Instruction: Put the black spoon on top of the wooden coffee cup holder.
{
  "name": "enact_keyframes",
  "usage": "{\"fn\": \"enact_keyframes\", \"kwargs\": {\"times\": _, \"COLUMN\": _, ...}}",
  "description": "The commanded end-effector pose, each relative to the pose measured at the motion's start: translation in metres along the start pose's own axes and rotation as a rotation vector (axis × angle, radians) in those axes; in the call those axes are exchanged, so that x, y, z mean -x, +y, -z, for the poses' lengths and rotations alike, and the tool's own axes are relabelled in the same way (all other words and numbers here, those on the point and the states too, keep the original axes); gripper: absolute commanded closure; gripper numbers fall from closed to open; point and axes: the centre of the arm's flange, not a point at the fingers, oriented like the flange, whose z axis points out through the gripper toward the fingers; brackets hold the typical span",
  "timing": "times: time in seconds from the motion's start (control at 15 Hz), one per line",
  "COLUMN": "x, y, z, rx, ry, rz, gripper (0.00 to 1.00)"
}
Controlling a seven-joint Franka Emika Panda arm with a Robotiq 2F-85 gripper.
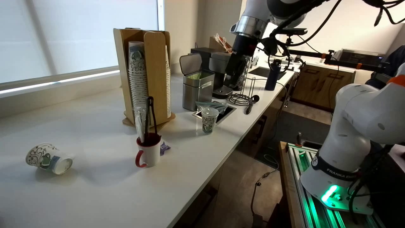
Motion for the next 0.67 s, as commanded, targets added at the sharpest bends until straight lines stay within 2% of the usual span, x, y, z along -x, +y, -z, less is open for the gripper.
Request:
{"fn": "enact_keyframes", "kwargs": {"times": 0.0, "x": -0.011, "y": 0.048, "z": -0.012, "rx": 0.055, "ry": 0.055, "rz": -0.187, "gripper": 0.0}}
{"fn": "enact_keyframes", "kwargs": {"times": 0.2, "x": -0.014, "y": 0.105, "z": -0.027, "rx": 0.129, "ry": 0.086, "rz": -0.329, "gripper": 0.0}}
{"fn": "enact_keyframes", "kwargs": {"times": 0.6, "x": 0.018, "y": 0.203, "z": -0.06, "rx": 0.252, "ry": 0.109, "rz": -0.628, "gripper": 0.0}}
